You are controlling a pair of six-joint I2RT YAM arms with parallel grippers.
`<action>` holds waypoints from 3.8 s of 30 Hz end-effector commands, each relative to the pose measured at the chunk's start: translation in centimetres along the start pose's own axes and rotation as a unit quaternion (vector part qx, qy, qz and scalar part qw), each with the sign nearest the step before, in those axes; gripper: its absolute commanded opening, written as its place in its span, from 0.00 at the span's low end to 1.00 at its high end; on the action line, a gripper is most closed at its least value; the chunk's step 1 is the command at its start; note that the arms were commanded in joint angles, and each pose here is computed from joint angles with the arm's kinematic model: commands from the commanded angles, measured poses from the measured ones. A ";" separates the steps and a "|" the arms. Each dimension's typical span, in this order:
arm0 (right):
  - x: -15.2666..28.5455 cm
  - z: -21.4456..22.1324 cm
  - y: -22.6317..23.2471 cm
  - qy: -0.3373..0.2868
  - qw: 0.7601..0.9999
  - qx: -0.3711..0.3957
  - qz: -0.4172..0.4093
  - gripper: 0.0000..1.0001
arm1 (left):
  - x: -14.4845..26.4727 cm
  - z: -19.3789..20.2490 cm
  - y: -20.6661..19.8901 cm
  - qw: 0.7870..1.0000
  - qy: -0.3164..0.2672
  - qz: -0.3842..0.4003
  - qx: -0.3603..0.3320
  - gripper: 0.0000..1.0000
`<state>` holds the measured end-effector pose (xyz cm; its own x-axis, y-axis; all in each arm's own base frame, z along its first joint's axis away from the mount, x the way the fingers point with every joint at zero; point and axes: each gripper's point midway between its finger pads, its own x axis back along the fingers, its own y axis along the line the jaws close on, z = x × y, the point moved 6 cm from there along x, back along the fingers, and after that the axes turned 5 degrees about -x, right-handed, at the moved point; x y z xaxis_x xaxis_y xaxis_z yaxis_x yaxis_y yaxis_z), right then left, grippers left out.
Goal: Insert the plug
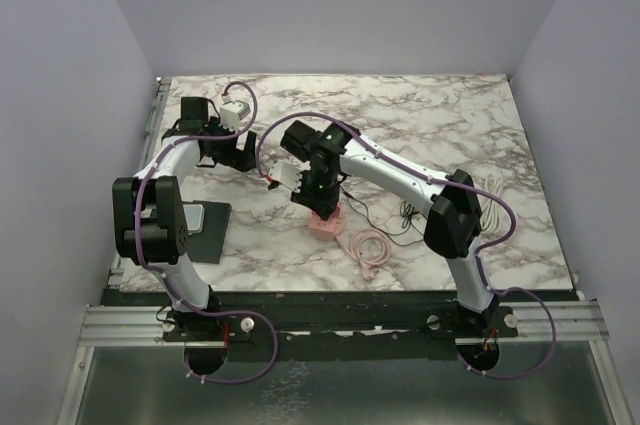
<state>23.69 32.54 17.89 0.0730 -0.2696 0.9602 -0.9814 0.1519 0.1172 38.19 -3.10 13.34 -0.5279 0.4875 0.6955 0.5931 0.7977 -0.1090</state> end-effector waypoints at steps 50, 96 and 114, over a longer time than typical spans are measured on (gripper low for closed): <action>-2.4 0.7 0.6 0.037 0.999 0.002 -0.021 0.01 | 1.8 -0.9 -0.1 0.999 -0.017 -0.035 -0.025 0.99; 8.8 -2.3 2.1 -0.236 0.969 0.071 -0.015 0.01 | 6.8 -6.6 -6.6 0.968 -0.152 0.186 -0.072 0.99; 15.3 -3.6 6.2 -0.463 0.840 0.162 -0.232 0.01 | 9.3 -8.6 -17.0 0.932 -0.171 0.279 -0.156 0.99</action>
<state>20.39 32.21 32.80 0.3419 -0.8869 0.3105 -0.9341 -0.2846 0.2156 29.76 -14.59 27.40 -0.2102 0.9307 0.2993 0.9623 0.2510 -0.1047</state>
